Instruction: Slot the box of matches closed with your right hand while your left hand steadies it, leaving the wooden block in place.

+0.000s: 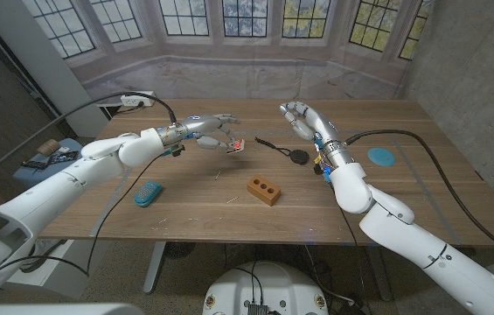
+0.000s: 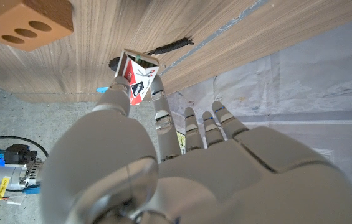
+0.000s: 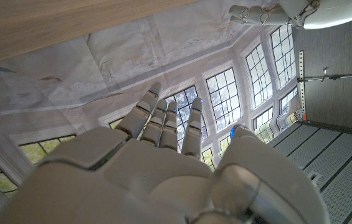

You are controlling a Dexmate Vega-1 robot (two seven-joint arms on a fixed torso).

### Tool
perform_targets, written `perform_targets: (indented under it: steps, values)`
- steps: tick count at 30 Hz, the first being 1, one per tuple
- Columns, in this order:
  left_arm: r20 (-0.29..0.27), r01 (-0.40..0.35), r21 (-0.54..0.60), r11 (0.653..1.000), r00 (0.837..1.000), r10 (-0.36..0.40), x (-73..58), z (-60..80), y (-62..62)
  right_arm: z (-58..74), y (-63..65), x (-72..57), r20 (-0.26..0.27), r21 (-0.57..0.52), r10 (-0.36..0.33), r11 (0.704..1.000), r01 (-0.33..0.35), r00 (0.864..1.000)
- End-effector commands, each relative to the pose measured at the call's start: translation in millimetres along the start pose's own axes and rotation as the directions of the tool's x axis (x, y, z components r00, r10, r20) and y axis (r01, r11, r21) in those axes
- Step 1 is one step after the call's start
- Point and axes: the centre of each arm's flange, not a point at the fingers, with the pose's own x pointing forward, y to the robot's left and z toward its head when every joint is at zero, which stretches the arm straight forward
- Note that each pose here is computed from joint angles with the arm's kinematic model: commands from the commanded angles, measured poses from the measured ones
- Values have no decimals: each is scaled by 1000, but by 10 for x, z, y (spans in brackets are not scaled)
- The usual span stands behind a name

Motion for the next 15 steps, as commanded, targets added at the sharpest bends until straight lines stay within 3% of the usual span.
perform_targets:
  steps: [1,15]
  values:
    - [-71,5,12,1000,997,-4,-92,-63,-7,-95,-46,-24,-1,40,-1,999,1,1000]
    - [-120,47,11,999,992,-46,-86,-156,-13,-148,-40,-36,3,78,-7,997,7,1000]
